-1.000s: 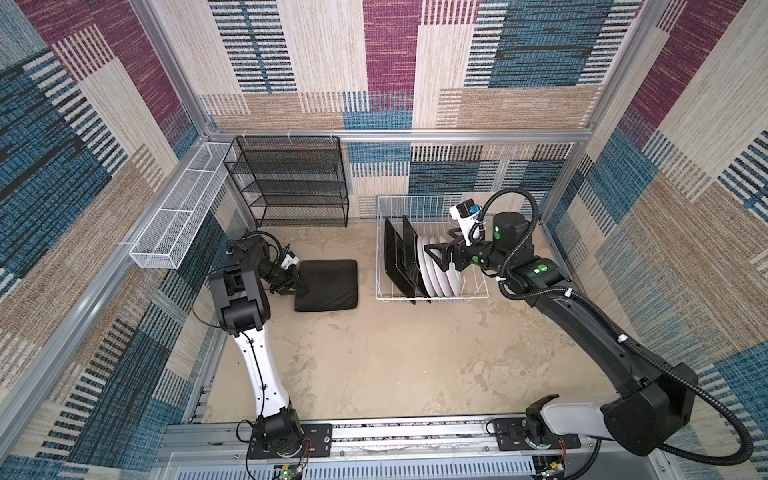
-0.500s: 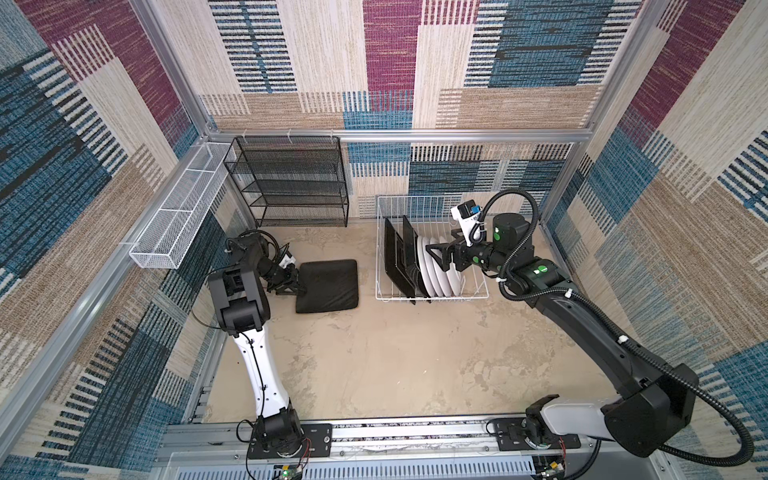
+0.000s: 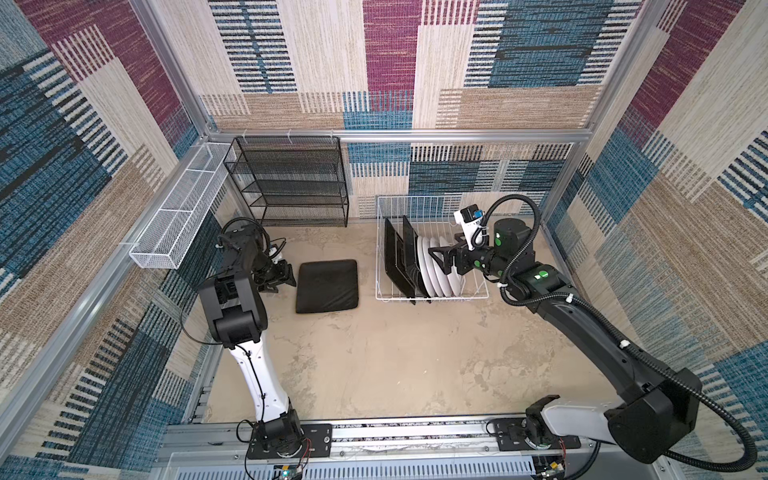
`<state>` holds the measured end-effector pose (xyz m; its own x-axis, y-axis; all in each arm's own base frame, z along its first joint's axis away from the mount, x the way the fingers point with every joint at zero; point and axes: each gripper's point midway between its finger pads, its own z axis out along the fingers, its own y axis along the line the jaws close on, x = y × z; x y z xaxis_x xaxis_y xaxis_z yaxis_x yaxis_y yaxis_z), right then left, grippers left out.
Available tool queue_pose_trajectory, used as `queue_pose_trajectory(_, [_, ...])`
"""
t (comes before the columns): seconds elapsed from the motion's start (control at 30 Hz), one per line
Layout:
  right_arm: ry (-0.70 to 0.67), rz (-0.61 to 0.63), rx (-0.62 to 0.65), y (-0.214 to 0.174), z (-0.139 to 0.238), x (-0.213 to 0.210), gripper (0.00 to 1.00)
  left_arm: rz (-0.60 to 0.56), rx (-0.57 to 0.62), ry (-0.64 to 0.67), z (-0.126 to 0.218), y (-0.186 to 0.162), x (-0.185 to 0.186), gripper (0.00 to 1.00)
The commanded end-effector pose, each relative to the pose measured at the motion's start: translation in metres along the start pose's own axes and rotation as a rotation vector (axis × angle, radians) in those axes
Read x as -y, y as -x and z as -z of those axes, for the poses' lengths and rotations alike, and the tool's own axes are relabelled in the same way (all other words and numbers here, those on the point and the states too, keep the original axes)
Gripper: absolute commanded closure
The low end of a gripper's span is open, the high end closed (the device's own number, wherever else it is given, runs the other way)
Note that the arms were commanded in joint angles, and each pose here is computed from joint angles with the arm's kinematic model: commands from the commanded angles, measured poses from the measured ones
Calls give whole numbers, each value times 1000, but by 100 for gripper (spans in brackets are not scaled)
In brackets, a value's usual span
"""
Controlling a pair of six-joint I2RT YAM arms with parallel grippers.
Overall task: Unload the plates from the dish rack
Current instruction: 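Lower the black plate flat onto the floor and open the left gripper, then move the left gripper back to the rack toward the next black plate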
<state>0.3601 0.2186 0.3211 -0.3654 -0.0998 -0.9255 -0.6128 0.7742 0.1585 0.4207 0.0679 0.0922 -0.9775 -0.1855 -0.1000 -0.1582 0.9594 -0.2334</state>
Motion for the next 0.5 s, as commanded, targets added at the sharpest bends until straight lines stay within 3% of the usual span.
queue_pose_trajectory(0.0, [-25,-9,36,8,2,4,1,-16,53,-15,22,0,24,27])
queue_pose_trajectory(0.23, [-35,-19,43,2,3,6,1,-119,191,-78,80,-8,99,20])
queue_pose_trajectory(0.47, [-39,-38,37,-1,-3,8,1,-228,267,-132,109,-26,176,15])
